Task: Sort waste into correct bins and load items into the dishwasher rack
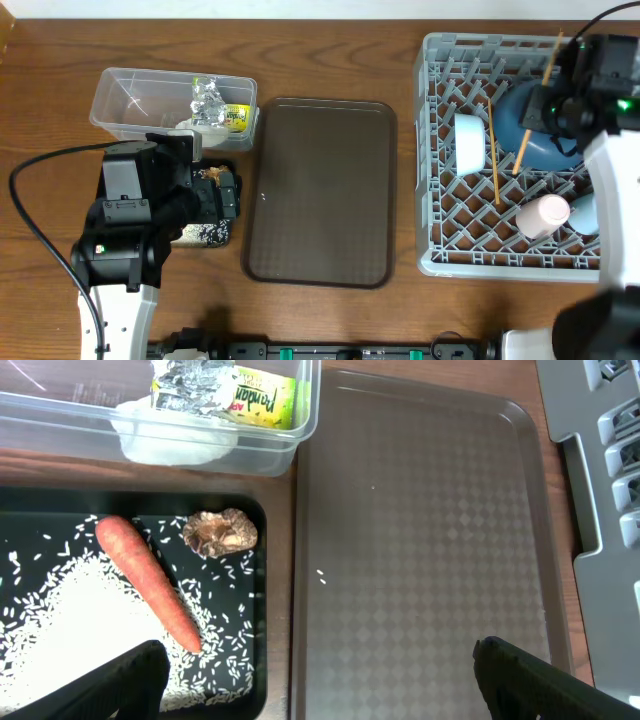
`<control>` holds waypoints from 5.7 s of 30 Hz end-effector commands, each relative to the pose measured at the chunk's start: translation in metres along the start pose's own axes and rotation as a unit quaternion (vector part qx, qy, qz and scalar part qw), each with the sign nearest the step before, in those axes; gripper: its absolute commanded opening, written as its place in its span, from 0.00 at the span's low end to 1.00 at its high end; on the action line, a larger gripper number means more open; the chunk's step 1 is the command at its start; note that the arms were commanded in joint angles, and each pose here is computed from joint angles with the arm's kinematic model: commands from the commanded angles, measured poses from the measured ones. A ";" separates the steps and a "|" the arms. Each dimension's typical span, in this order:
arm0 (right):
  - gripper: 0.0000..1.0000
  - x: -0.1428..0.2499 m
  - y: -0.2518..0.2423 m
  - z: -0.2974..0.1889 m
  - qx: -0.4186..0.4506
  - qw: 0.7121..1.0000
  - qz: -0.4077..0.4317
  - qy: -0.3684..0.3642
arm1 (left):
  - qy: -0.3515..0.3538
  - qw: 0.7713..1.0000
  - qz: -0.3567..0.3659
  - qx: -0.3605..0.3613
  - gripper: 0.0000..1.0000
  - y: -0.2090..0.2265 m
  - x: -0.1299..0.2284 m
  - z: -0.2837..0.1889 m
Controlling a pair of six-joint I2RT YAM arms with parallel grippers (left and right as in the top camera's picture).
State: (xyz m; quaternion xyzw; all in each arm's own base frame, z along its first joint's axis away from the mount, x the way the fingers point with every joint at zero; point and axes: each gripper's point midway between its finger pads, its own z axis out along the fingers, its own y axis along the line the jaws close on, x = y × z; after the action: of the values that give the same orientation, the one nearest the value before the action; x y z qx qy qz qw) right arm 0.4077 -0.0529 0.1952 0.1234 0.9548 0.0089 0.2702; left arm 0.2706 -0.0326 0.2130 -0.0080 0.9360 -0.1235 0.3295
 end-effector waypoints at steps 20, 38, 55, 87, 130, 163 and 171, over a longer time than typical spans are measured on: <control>0.52 0.013 0.070 -0.049 -0.128 0.989 -0.072 -0.015 | -0.007 1.000 0.006 -0.006 0.98 0.001 -0.005 -0.003; 0.99 0.091 0.126 -0.177 -0.215 0.958 -0.187 -0.045 | -0.007 1.000 0.006 -0.006 0.98 0.001 -0.005 -0.003; 0.99 0.076 0.078 -0.226 -0.113 0.945 -0.231 -0.201 | -0.007 1.000 0.006 -0.006 0.98 0.001 -0.005 -0.003; 0.99 0.156 0.044 -0.093 -0.133 0.839 -0.162 -0.502 | -0.007 1.000 0.006 -0.006 0.98 0.001 -0.005 -0.003; 0.99 0.173 0.038 -0.057 -0.123 0.869 -0.163 -0.451 | -0.100 0.994 0.030 -0.028 0.98 0.004 0.019 -0.035; 0.99 0.173 0.038 -0.057 -0.123 0.869 -0.163 -0.451 | -0.398 0.910 0.103 -0.044 0.98 0.031 0.050 0.020; 0.99 0.173 0.038 -0.057 -0.123 0.869 -0.163 -0.451 | -0.370 0.923 0.098 -0.046 0.98 0.034 0.061 0.031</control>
State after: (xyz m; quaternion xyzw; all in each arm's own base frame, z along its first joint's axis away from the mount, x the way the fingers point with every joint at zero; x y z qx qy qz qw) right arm 0.2445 0.0306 0.1587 -0.0836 0.7260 0.0255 0.6821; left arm 0.2457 -0.0115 0.1557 0.0216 0.7345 -0.0359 0.6773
